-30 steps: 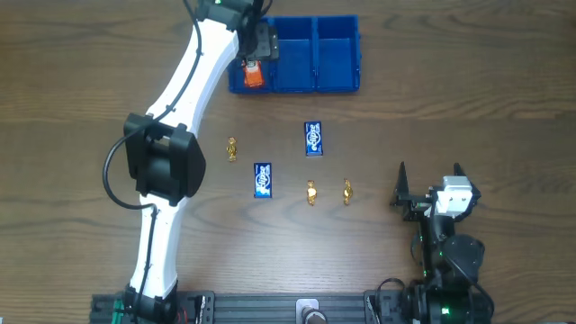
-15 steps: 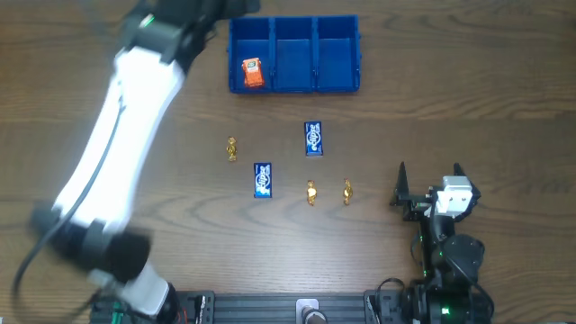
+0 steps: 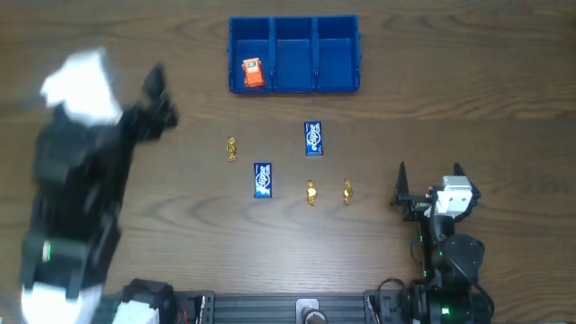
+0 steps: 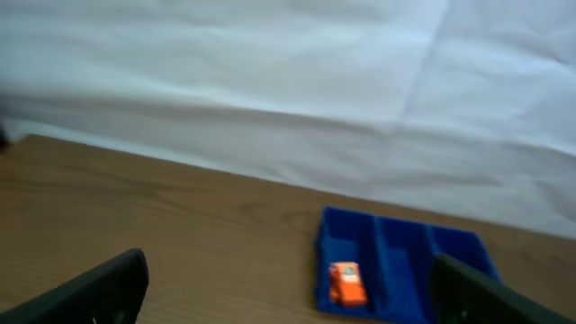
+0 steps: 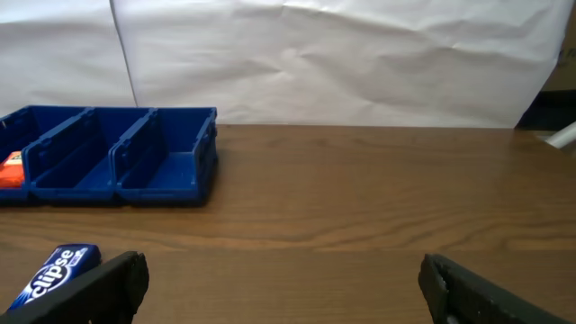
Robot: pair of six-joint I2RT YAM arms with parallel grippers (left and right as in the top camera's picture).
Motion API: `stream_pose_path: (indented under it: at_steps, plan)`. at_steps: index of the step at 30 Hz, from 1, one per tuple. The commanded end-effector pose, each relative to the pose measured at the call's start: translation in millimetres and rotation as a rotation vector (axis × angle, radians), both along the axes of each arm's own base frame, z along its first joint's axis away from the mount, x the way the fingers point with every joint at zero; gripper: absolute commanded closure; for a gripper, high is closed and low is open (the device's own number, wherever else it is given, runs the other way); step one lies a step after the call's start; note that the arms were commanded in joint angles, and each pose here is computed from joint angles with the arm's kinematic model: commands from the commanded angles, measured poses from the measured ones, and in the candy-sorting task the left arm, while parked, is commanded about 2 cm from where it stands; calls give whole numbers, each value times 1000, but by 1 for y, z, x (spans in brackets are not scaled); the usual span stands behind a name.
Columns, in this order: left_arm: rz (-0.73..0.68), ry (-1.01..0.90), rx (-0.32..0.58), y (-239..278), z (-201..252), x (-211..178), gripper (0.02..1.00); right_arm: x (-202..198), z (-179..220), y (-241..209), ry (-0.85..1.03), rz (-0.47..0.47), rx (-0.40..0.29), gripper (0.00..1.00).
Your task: Sort Candies Into Trays
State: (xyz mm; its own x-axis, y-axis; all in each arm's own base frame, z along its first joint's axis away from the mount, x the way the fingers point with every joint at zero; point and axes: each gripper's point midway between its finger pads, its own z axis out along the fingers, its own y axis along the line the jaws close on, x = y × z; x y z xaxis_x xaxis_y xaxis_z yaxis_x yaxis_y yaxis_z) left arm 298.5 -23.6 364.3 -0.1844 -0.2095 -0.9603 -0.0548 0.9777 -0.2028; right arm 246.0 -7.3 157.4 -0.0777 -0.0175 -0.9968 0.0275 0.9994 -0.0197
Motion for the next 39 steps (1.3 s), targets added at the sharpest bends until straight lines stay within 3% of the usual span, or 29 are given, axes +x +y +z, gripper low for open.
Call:
stream_pose_path:
  at_steps: [1,11,16,22,39]
  plan:
    - [48,-100,9,22,-32,-42,20,0,-1,-1,1,-3,-12,3]
    - [-42,-395,22,15,-83,-68,20,0,-1,-1,1,-3,-12,3]
    - [-45,-449,25,16,-107,-66,20,0,-1,-1,1,-3,-12,3]
    - [-18,-416,33,23,-136,-58,20,0,-1,-1,1,-3,-12,3]
    - [13,-35,61,32,-228,-55,20,0,-1,-1,2,-3,-12,3]
